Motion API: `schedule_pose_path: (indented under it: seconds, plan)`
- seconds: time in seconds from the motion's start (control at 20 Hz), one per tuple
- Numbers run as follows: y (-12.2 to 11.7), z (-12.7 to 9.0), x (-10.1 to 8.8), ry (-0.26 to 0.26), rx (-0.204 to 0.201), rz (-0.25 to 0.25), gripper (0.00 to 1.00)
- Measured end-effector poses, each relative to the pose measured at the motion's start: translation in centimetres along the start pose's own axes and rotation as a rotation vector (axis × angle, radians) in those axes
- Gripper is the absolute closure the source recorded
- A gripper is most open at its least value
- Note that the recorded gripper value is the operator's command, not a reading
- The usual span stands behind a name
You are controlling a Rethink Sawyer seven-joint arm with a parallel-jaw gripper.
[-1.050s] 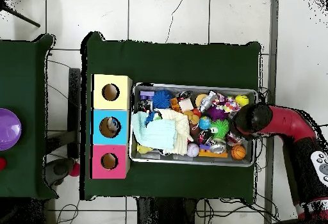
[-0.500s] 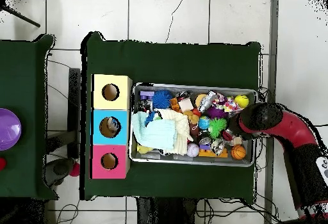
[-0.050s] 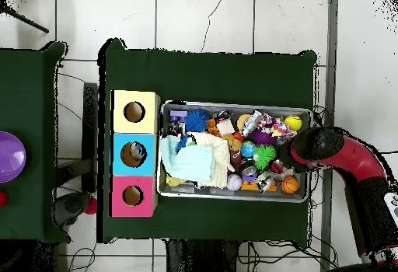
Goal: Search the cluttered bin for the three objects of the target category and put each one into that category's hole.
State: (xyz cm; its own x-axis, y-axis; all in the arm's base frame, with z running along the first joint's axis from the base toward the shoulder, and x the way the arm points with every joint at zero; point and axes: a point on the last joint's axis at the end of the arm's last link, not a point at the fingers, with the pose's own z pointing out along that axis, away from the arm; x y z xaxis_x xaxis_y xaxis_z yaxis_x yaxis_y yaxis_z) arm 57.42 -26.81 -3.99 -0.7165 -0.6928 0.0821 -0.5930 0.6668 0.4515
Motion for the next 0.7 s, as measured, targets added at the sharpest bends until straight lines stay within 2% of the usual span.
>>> schedule_pose_path:
  seconds: [0.35,0.7]
  plan:
    - [1.6,-2.5,-1.6,0.027,0.013,-0.014,1.0]
    - [4.9,-7.9,-4.7,0.022,-0.024,-0.013,1.0]
